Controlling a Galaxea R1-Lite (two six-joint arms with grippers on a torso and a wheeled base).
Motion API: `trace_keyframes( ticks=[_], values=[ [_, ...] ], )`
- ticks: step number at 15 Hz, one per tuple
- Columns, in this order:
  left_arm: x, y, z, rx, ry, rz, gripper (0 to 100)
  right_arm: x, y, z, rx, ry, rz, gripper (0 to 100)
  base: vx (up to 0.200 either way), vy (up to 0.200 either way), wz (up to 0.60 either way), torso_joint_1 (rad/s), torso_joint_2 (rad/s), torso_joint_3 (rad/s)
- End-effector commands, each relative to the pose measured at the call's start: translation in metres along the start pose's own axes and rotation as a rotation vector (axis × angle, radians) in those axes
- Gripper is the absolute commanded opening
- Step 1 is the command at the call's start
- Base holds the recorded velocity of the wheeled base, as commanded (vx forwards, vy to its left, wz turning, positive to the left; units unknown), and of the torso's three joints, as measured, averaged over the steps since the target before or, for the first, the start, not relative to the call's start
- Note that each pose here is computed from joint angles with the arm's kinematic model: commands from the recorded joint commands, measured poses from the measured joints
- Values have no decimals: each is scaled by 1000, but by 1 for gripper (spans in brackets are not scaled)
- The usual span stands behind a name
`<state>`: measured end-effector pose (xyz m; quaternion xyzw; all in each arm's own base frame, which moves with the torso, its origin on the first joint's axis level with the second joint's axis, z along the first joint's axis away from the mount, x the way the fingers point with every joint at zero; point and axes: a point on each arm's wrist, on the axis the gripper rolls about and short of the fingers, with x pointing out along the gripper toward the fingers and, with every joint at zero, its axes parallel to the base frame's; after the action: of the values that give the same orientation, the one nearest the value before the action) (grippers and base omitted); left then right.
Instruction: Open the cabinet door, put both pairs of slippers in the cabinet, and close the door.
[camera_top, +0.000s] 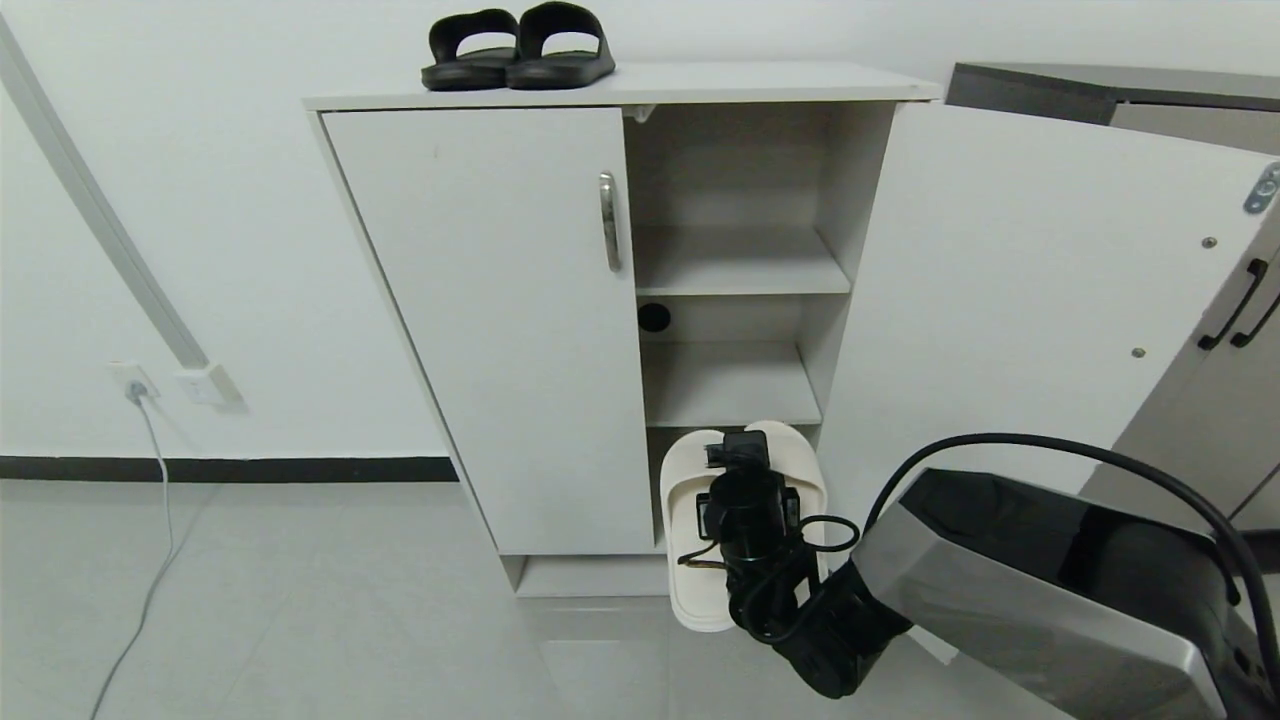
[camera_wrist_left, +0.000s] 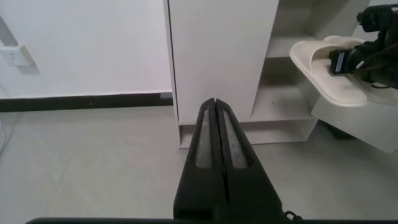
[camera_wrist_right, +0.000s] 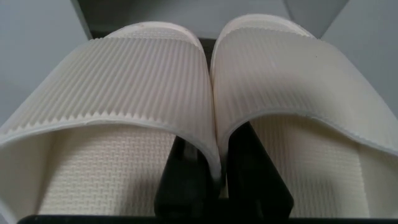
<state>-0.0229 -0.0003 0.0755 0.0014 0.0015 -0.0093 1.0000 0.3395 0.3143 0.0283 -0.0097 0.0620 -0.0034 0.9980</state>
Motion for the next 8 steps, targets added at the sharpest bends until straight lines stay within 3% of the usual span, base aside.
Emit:
trace_keyframes(
  ticks=[1,8],
  values=[
    [0,0,0,0,2,0,0,2,1,-6,-4,8,10,0,0,0,0,7,12,-193],
    [0,0,0,2,3,2,0,8,1,-19,1,23,12,0,0,0,0,3,5,-161]
  ],
)
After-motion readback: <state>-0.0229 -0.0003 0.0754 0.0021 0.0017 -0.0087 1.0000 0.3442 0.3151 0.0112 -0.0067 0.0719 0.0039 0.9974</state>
